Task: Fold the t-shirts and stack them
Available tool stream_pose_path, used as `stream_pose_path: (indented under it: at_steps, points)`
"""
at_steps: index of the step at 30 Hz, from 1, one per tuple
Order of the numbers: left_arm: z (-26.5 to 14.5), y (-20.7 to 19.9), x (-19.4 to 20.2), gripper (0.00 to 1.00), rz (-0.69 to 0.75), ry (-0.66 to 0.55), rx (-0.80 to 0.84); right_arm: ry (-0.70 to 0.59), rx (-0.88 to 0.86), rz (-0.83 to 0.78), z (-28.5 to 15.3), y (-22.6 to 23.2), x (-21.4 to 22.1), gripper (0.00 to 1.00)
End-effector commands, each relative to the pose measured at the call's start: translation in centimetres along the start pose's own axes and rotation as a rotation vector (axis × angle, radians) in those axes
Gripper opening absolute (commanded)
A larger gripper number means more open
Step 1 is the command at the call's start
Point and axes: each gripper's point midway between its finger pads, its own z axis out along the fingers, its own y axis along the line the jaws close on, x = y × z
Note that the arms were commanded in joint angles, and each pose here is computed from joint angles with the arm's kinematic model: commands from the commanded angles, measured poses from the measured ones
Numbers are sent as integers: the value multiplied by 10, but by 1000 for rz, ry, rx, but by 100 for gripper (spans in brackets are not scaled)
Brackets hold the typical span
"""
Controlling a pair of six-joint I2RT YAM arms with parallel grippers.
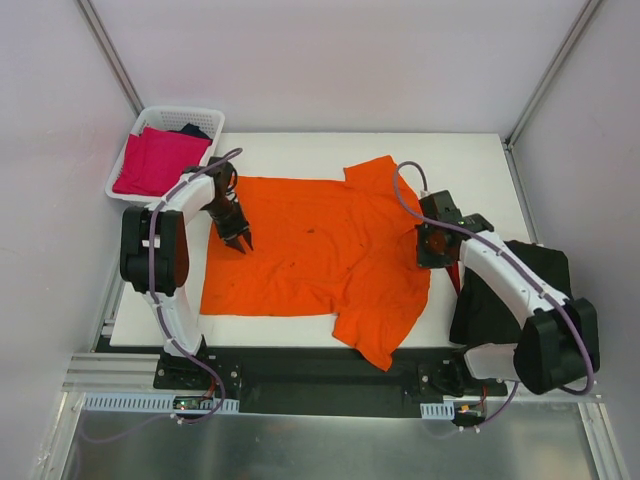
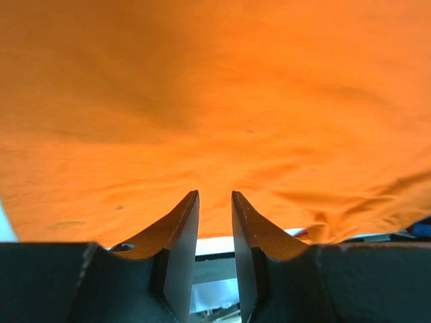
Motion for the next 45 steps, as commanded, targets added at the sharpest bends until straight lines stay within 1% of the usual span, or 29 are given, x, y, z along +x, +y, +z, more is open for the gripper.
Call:
stream_pose_path:
  at_steps: [1,5,8,12,20,26,40,41,45]
  points:
    - [-21,-37,-1,26,33,-48,88,80,41,-26,36,9,14,1]
    - [-17,-42,7,26,51,-33,79,188,-52,-46,47,41,31,1]
    - [-16,-37,12,26,54,-26,62,224,-106,-53,49,59,37,1]
    - [-10,-26,23,27,45,-1,37,244,-126,-71,52,68,43,1]
    - [-2,-21,34,26,44,26,12,286,-156,-111,61,90,48,1]
    - [0,-19,37,26,49,35,8,316,-136,-108,61,84,59,1]
    - [10,-12,44,26,48,73,-15,404,-1,-91,47,38,109,1]
    - [10,-13,45,26,49,74,-14,392,26,-96,47,32,108,1]
    - [10,-13,46,26,48,75,-17,397,41,-101,47,28,111,1]
